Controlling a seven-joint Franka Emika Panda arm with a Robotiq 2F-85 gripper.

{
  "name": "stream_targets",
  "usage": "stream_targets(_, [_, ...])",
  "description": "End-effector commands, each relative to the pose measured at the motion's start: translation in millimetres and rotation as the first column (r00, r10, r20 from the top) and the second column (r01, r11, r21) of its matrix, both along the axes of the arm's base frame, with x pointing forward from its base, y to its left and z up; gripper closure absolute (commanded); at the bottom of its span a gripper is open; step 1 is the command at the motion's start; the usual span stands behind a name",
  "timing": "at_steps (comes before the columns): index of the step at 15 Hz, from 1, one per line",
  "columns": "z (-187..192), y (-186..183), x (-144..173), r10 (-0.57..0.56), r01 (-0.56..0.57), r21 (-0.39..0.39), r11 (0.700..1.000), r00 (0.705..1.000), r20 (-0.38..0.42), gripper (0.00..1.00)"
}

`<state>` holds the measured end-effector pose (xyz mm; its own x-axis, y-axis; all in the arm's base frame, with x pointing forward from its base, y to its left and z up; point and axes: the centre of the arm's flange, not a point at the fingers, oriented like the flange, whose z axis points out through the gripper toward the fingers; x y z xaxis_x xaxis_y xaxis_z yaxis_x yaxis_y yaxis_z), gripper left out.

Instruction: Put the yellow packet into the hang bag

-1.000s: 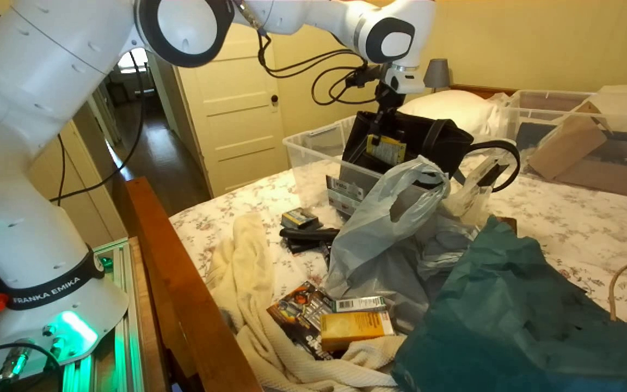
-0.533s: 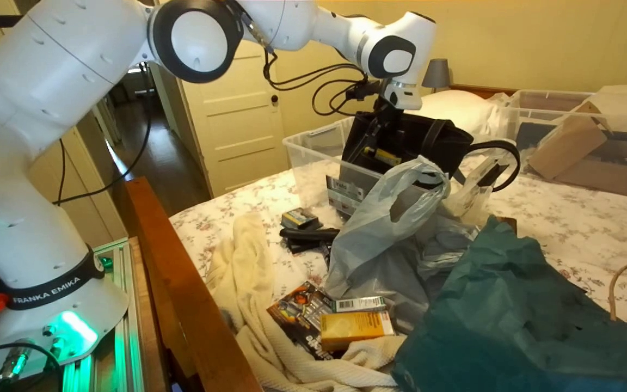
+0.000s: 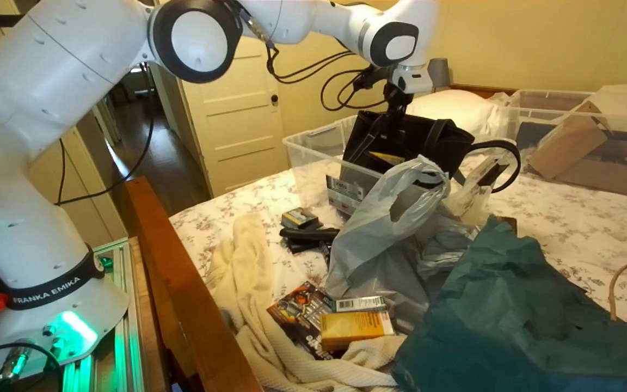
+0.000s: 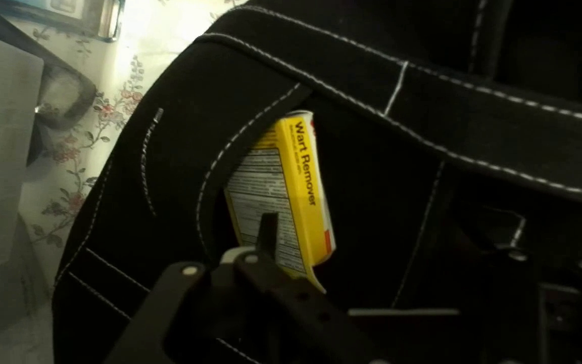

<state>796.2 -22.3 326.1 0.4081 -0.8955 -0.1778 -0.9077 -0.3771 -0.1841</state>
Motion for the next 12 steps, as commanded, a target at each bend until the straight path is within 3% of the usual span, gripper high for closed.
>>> stream_targets(1, [24,-1,-5,-0.016,0.017,-0.029,0.999,0.999,0.040,0.00])
stream_targets(6, [54,-6,-28,0.019,-0.014,-0.066,0.998,0.998,0.066,0.00])
stream_targets(12, [85,-15,-58,0.233,-0.217,-0.152,0.964,0.968,0.096,0.00])
